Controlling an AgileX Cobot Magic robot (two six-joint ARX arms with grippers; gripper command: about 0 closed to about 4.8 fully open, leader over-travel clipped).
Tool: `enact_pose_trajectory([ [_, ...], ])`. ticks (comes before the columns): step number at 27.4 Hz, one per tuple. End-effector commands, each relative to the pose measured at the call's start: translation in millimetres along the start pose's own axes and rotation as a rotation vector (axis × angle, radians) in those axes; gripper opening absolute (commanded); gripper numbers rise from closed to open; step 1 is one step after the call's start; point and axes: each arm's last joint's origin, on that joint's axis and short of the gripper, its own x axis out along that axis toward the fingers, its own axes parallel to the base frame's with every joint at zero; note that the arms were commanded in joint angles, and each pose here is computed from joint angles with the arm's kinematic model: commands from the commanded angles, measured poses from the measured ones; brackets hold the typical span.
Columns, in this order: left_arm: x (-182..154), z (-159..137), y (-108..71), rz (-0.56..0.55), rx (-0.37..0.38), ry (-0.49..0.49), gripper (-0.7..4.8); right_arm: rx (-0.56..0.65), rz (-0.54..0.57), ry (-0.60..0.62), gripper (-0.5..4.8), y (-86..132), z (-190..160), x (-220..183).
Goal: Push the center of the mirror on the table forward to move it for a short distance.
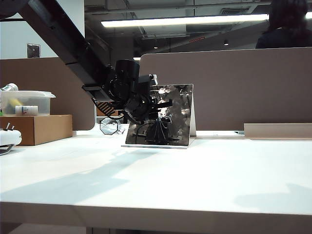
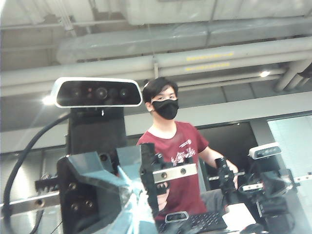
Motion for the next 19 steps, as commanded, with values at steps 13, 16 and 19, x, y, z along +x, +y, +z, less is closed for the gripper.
enact_pose_trajectory([
  [13,-129.0,149.7,-45.7,-0.313,0.14,0.288,-0.05,0.012,0.015,-0.11,-0.05,0.6,7.4,-6.0],
  [16,-179.1,181.6,-72.2,-0.392,0.252,0.299,-0.05,0.012,0.015,-0.11,-0.05,0.6,7.4,-6.0],
  [19,-228.9,213.6,-96.2,-0.452,0.303,0.24,-0.05,0.012,0.013,-0.11,-0.05,0.4,7.4,-6.0],
])
